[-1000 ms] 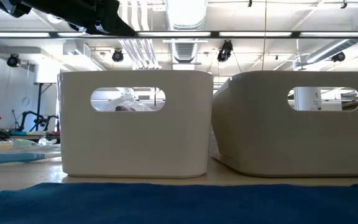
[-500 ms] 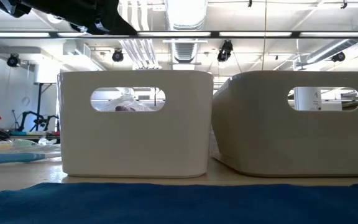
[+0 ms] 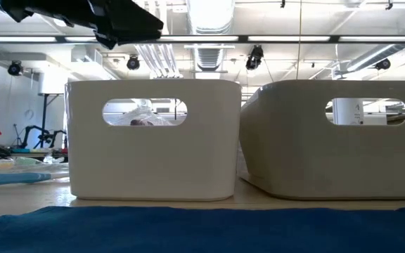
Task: Pick & Place Toothbrushes
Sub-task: Put the green toothbrush into the transparent bin
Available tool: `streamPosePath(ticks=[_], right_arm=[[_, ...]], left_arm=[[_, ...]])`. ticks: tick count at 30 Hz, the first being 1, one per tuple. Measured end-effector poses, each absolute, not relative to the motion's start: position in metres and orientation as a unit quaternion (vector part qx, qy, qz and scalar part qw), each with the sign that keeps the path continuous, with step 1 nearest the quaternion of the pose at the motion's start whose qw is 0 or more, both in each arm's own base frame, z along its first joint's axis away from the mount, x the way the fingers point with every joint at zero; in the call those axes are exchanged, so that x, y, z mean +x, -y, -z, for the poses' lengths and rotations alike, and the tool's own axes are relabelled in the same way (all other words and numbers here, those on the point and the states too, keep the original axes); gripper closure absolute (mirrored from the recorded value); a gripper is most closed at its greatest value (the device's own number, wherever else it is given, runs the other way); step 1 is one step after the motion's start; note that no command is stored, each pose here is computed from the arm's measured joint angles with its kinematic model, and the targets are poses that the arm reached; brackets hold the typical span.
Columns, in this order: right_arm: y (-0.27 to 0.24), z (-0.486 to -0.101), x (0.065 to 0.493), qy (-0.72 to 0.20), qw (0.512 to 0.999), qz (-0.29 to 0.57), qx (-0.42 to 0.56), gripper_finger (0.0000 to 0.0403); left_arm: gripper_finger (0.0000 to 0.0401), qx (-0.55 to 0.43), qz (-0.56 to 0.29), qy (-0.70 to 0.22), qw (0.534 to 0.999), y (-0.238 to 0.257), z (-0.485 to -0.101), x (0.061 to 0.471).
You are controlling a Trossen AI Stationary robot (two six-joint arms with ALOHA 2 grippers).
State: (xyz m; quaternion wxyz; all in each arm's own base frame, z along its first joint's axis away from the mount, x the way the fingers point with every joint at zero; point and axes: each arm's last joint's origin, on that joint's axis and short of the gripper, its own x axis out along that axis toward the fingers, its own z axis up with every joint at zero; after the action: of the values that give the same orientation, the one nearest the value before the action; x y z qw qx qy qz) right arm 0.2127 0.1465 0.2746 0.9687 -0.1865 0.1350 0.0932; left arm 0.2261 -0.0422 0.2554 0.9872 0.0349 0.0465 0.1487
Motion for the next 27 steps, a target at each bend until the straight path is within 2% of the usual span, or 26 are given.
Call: streamPosePath(ticks=[8,12,17,22,27], right_arm=[[-0.121,-0.293,0.236,-0.029,0.986,-0.020,-0.160,0.0385],[-0.116,-0.299,0.241,0.015,0.987,-0.022,-0.161,0.0385],[-0.113,-0.292,0.245,0.054,0.984,-0.023,-0.166,0.0385],[-0.109,-0.283,0.247,0.101,0.979,-0.002,-0.176,0.0385],[-0.109,-0.271,0.250,0.103,0.977,0.002,-0.186,0.0385]], left_arm=[[0.0183,0.040,-0.064,-0.022,0.997,0.052,-0.244,0.246],[0.0183,0.072,-0.051,0.010,0.996,0.056,-0.239,0.259],[0.0183,0.110,-0.046,0.060,0.991,0.061,-0.244,0.277],[0.0183,0.128,-0.023,0.070,0.989,0.069,-0.249,0.301],[0.0183,0.143,-0.016,0.083,0.986,0.076,-0.257,0.326]])
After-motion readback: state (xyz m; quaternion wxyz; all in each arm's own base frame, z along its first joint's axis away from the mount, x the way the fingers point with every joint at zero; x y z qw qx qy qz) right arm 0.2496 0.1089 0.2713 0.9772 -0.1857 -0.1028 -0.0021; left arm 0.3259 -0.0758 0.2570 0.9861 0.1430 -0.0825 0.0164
